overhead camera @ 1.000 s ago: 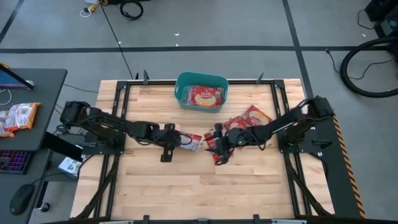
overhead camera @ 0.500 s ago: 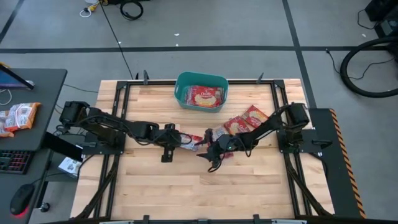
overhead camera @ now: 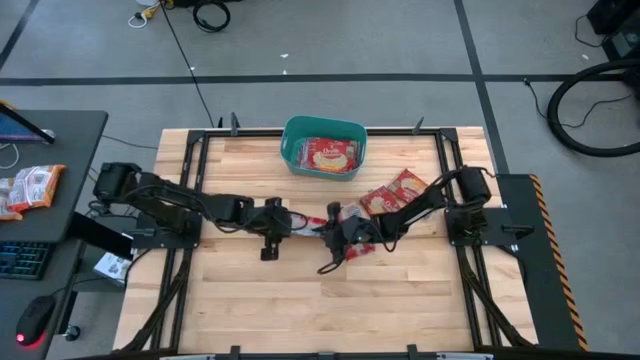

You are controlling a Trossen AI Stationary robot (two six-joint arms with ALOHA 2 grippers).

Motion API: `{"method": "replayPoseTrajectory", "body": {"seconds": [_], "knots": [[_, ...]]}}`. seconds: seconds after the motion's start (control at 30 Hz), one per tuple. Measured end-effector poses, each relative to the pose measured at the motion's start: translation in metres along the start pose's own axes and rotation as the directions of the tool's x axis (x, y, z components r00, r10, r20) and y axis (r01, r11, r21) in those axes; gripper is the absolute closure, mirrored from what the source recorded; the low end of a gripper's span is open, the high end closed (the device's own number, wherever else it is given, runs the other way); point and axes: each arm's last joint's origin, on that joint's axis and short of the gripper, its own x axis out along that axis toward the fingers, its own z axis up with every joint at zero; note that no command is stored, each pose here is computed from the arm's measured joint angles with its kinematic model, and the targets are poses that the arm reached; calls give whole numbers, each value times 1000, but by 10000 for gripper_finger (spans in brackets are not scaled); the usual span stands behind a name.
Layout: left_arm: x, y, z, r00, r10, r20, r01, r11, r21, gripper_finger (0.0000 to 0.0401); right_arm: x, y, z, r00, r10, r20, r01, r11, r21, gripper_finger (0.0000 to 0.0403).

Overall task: Sort popcorn bags into baskets
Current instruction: Put the red popcorn bag into the green bin

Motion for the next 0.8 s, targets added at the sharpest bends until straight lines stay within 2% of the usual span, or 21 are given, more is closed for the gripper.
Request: {"method": "replayPoseTrajectory", "body": {"seconds": [0.1, 0.17, 0.33, 0.47, 0.63, 0.8], "knots": [[-8, -5, 1, 1000, 6, 20, -7, 1000, 15, 318, -6, -6, 2, 998, -14, -55, 15, 1000, 17, 388], [-13, -10, 1, 999, 31, 24, -32, 999, 34, 307, -11, -14, 6, 997, -16, -71, 19, 999, 39, 393], [-28, -19, -8, 972, 233, 6, -233, 967, 103, 305, -29, -39, 17, 995, -32, -98, 39, 997, 68, 389], [-34, -29, -10, 941, 336, 40, -338, 928, 158, 314, -45, -64, 25, 994, -56, -97, 68, 989, 128, 394], [-36, -34, -16, 919, 393, 30, -391, 898, 204, 316, -63, -95, 31, 995, -75, -60, 86, 977, 194, 395], [-37, -34, -19, 911, 413, 6, -405, 891, 206, 317, -82, -121, 38, 990, -138, -18, 139, 960, 244, 395]]}}
